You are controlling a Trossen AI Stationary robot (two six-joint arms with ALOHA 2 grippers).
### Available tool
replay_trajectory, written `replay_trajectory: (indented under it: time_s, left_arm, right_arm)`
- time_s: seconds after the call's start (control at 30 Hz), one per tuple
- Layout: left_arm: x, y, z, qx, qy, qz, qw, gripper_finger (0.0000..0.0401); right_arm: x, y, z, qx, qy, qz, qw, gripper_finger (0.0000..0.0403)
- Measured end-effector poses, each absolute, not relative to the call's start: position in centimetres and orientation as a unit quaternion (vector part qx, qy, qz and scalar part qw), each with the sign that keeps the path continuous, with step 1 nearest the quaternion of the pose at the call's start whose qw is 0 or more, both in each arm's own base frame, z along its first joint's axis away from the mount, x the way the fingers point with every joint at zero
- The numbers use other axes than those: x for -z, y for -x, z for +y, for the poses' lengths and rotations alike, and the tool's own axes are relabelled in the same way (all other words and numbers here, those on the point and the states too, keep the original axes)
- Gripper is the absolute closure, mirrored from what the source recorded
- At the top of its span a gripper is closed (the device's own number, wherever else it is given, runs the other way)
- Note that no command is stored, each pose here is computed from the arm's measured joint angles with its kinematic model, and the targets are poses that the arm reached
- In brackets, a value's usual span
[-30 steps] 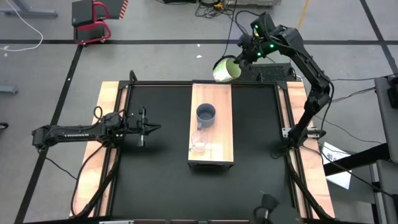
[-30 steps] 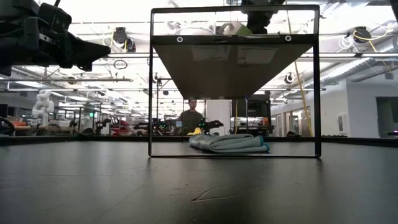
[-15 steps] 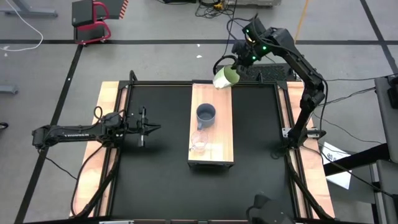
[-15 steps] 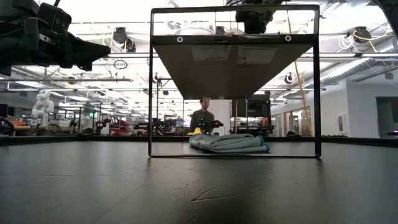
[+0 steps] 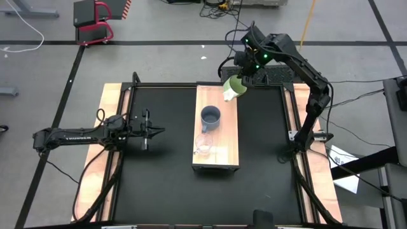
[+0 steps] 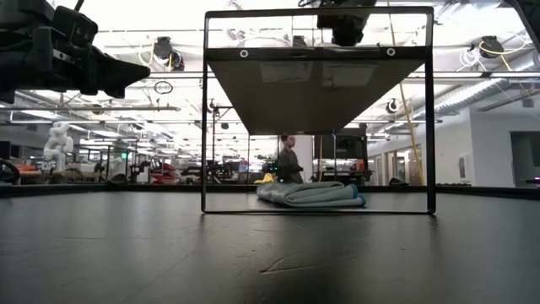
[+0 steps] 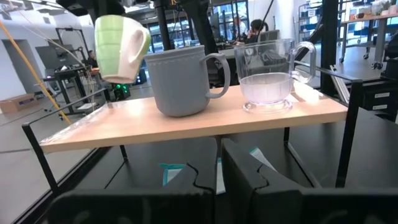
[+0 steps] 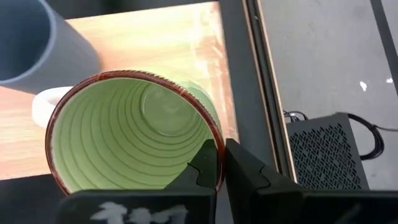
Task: Stack small to large cups/mugs on shelf
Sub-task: Put the green mug on the shelf
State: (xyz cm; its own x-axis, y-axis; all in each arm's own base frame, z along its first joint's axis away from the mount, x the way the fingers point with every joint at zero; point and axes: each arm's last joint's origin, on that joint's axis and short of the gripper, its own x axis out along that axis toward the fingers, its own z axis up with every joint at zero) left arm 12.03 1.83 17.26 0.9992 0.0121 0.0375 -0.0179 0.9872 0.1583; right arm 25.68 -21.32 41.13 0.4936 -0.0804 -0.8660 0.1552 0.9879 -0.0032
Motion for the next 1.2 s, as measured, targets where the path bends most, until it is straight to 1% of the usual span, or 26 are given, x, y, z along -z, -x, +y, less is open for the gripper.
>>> replay_trajectory:
  time_s: [0.23,0.4,0.63,0.83,0.97,1.2]
  left_arm:
    - [-17.3,-12.0,1.8,-0.008,-0.080,-0.018,0.997,0.0375]
    - [-17.3,-12.0,1.8,-0.008,-0.083,-0.018,0.996,0.0375]
    - [-17.3,-12.0,1.8,-0.008,-0.084,-0.018,0.996,0.0375]
    - [-17.3,-12.0,1.8,-0.008,-0.083,-0.019,0.996,0.0375]
    - [-17.3,-12.0,1.8,-0.007,-0.083,-0.018,0.996,0.0375]
    - [-17.1,-12.0,1.8,-0.007,-0.081,-0.012,0.997,0.0375]
  right_arm:
    - [-40.2,-26.9,-20.2,0.046,-0.029,0.511,0.858,0.0400]
    - [-39.3,-27.3,-20.0,0.072,-0.007,0.541,0.838,0.0400]
    - [-39.2,-27.5,-19.9,0.072,-0.014,0.542,0.837,0.0400]
    - [-37.9,-29.0,-19.5,0.048,-0.013,0.560,0.827,0.0400]
    - [-37.3,-29.6,-19.6,0.050,-0.009,0.571,0.819,0.0400]
    - [-37.3,-29.9,-19.7,0.050,0.000,0.564,0.824,0.0399]
